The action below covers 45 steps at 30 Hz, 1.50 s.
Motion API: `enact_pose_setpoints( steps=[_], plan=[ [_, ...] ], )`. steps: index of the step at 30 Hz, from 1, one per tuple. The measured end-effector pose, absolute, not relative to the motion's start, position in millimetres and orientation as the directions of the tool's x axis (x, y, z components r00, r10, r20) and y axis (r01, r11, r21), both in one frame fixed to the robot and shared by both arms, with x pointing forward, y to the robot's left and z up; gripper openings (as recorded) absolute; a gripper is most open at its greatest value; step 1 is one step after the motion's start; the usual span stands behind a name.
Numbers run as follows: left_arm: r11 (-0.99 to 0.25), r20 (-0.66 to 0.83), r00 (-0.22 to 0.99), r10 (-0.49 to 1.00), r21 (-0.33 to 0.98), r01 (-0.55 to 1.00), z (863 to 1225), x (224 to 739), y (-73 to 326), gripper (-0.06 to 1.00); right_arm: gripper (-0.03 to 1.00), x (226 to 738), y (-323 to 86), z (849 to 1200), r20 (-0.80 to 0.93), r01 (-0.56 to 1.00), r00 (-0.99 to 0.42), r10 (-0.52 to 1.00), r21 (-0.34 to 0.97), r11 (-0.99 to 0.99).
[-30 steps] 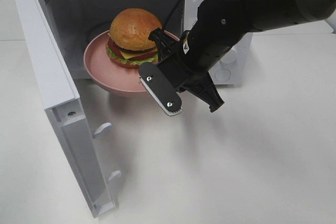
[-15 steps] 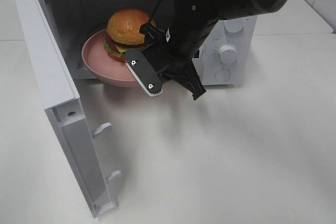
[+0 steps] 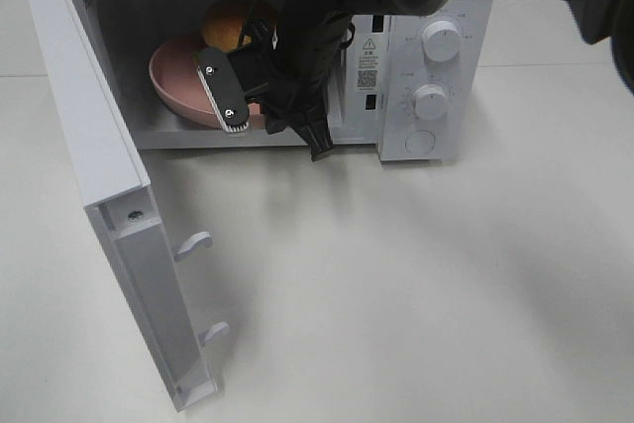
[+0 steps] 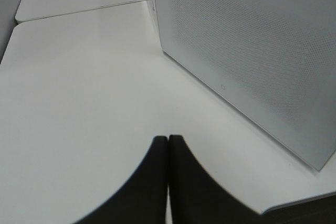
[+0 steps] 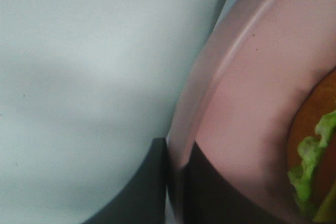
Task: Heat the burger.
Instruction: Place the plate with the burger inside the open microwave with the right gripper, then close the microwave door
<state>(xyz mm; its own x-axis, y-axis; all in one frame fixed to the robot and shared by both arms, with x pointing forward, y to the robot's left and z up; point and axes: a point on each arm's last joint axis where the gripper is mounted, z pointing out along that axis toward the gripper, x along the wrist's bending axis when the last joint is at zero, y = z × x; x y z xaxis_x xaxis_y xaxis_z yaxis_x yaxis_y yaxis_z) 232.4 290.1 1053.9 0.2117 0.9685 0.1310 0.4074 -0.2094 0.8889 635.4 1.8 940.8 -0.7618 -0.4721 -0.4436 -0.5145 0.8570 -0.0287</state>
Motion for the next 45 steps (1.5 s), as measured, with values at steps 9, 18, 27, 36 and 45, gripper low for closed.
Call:
enact_pose_setpoints(
  steps=[9,18,27,36,45],
  plan=[
    [-0.209,0.131,0.212,0.969,0.889,0.407,1053.9,232.4,290.1,0.0,0.02,650.4,1.6,926.2,-0.421,-0.37,-0.852,-0.312,0.063,0.927],
    [-0.209,0.131,0.212,0.969,0.889,0.407,1053.9,232.4,290.1,0.0,0.05,648.9,1.9,926.1,-0.393,-0.261,-0.898,-0.197,0.115,0.958],
    [-0.209,0.131,0.212,0.969,0.889,0.407,1053.9,232.4,290.1,0.0,0.32,646.9,6.7,929.5,-0.358,-0.175,-0.929,-0.092,0.205,0.963],
    [-0.209,0.131,0.212,0.969,0.889,0.407,1053.9,232.4,290.1,0.0,0.64,641.3,3.2,956.5,-0.282,0.105,-0.939,0.197,0.312,0.944],
    [-0.209,0.131,0.212,0.969,0.889,0.407,1053.9,232.4,290.1,0.0,0.8,628.6,-5.1,981.2,-0.164,0.322,-0.908,0.385,0.312,0.894]
  ],
)
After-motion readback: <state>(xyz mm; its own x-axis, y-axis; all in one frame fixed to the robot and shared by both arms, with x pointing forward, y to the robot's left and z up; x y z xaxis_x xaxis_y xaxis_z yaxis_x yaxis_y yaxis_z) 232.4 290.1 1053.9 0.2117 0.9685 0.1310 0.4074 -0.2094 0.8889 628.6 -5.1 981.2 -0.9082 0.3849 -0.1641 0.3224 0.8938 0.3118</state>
